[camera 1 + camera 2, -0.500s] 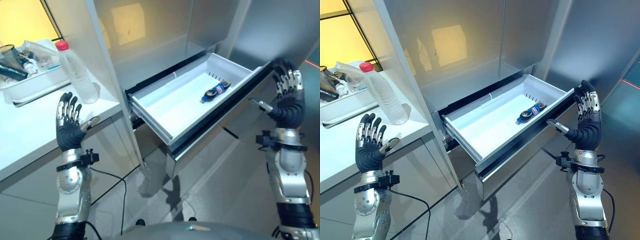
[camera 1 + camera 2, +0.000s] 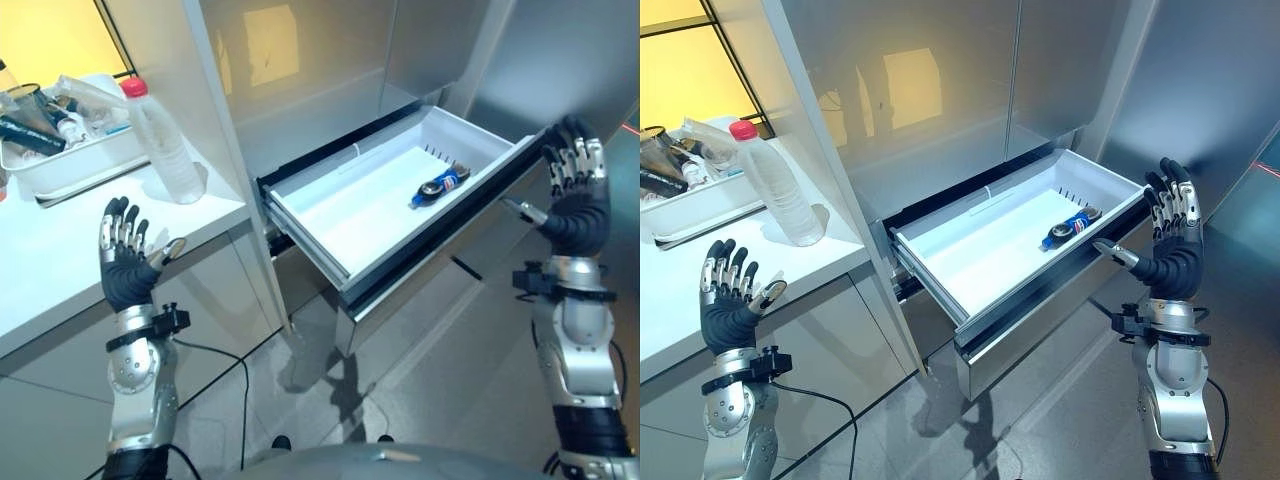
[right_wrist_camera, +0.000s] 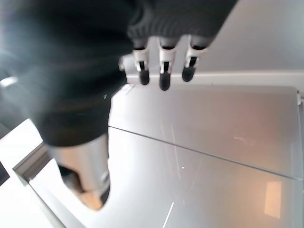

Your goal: Take the drinks into the refrigerator

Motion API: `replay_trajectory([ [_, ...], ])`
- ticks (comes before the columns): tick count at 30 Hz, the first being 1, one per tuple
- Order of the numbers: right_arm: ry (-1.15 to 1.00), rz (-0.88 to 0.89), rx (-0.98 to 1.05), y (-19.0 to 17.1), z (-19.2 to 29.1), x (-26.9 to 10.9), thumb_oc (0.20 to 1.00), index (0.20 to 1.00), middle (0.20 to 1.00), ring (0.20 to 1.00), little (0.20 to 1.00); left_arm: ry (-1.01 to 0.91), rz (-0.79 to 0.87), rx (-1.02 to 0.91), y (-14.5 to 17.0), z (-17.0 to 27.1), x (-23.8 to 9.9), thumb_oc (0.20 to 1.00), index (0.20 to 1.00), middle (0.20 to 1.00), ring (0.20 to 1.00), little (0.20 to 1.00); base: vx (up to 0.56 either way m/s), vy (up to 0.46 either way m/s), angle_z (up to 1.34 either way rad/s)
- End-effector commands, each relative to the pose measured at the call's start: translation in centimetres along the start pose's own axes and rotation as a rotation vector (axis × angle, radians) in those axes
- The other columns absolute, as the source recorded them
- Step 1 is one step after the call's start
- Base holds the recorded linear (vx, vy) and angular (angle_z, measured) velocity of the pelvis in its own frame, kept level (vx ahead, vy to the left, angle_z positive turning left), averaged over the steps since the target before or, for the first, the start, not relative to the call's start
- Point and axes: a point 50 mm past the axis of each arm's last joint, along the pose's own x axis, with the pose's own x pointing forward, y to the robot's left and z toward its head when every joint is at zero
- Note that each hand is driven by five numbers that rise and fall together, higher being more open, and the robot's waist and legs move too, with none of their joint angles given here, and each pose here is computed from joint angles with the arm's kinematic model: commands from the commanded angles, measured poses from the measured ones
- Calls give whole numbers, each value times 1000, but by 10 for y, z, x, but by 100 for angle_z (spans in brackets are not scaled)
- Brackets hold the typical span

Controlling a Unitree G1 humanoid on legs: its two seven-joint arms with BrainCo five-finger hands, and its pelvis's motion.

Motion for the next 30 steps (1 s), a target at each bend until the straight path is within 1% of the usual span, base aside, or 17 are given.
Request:
replay_trajectory([
  [1, -168, 18, 76, 6, 23, 17, 1000, 1000, 1000, 1000, 1000, -205, 8, 73, 8, 33, 34, 1000, 1000, 1000, 1000, 1000, 0, 0, 0],
  [4, -165, 29, 96, 7, 23, 19, 1000, 1000, 1000, 1000, 1000, -219, 29, 105, 11, 35, 42, 1000, 1000, 1000, 1000, 1000, 11, 3, -1],
  [7, -158, 63, 110, 9, 23, 20, 1000, 1000, 1000, 1000, 1000, -287, 11, 208, 10, 49, 59, 1000, 1000, 1000, 1000, 1000, 27, 12, -4],
  [11, -169, 100, 132, 10, 26, 24, 1000, 1000, 1000, 1000, 1000, -308, -1, 278, 13, 56, 73, 1000, 1000, 1000, 1000, 1000, 21, 12, -6],
  [17, -164, 133, 142, 9, 28, 26, 1000, 1000, 1000, 1000, 1000, -311, -1, 292, 15, 62, 84, 1000, 1000, 1000, 1000, 1000, 18, 4, -8],
  [20, -151, 135, 134, 9, 26, 27, 1000, 1000, 1000, 1000, 1000, -321, 8, 269, 15, 66, 91, 1000, 1000, 1000, 1000, 1000, 23, 9, -10],
  [23, -150, 132, 131, 8, 26, 28, 1000, 1000, 1000, 1000, 1000, -350, 24, 290, 17, 76, 99, 1000, 1000, 1000, 1000, 1000, 3, 2, -1],
  [26, -144, 127, 126, 6, 26, 28, 1000, 1000, 1000, 1000, 1000, -347, 40, 300, 20, 77, 102, 1000, 1000, 1000, 1000, 1000, 19, 10, -11],
  [30, -99, 115, 96, 3, 19, 22, 1000, 1000, 1000, 1000, 1000, -266, 123, 284, 30, 63, 104, 1000, 1000, 1000, 1000, 1000, 28, 8, -7],
])
